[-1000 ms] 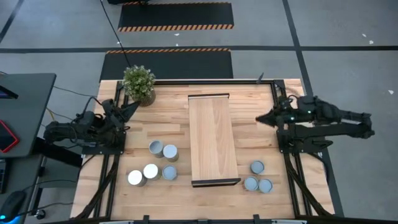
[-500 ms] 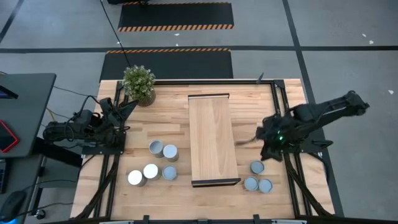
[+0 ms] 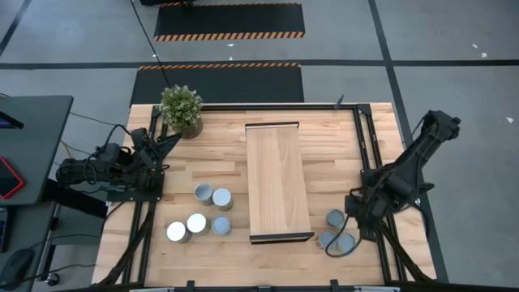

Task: Pick and place cans onto a shelf
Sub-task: Put the canned peas on the shelf

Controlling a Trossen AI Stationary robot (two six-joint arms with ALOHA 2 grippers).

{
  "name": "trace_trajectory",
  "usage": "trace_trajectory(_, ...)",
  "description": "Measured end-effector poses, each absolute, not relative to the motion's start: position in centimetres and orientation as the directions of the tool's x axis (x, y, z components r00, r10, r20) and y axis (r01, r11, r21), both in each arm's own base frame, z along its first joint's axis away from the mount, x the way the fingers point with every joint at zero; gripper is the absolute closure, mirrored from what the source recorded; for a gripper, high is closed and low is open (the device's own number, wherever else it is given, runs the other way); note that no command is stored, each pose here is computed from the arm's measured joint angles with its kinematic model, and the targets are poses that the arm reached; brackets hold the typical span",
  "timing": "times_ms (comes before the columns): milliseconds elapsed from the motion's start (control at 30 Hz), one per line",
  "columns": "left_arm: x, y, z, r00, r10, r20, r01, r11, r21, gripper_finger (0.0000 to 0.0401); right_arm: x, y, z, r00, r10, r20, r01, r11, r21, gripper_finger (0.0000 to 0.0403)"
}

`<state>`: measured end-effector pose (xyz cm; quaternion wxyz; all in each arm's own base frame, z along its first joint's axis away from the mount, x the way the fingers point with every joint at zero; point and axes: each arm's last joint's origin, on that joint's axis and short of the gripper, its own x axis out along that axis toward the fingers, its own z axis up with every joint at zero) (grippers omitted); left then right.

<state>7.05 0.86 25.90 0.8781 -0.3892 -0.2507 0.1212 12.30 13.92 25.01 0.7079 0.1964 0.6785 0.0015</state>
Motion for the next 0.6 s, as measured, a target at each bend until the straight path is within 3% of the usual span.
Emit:
trace_trajectory(133, 7.1, 0.9, 25.9, 0.845, 0.408, 0.346, -0.018, 0.667, -0.745, 0.017, 12.8, 15.8, 25.2, 0.068, 0.237, -0.969, 0.26, 0.934, 0.246, 0.0224)
trace_trajectory(400, 7.1, 0.8, 25.9, 0.849, 0.397, 0.349, -0.006, 0.667, -0.745, 0.017, 14.2, 20.0, 27.2, 0.197, 0.125, -0.972, 0.162, 0.974, 0.158, 0.0224)
trace_trajectory(600, 7.1, 0.8, 25.9, 0.849, 0.397, 0.348, -0.009, 0.671, -0.742, 0.017, 15.1, 22.3, 25.5, 0.17, 0.171, -0.97, 0.138, 0.971, 0.196, 0.0224)
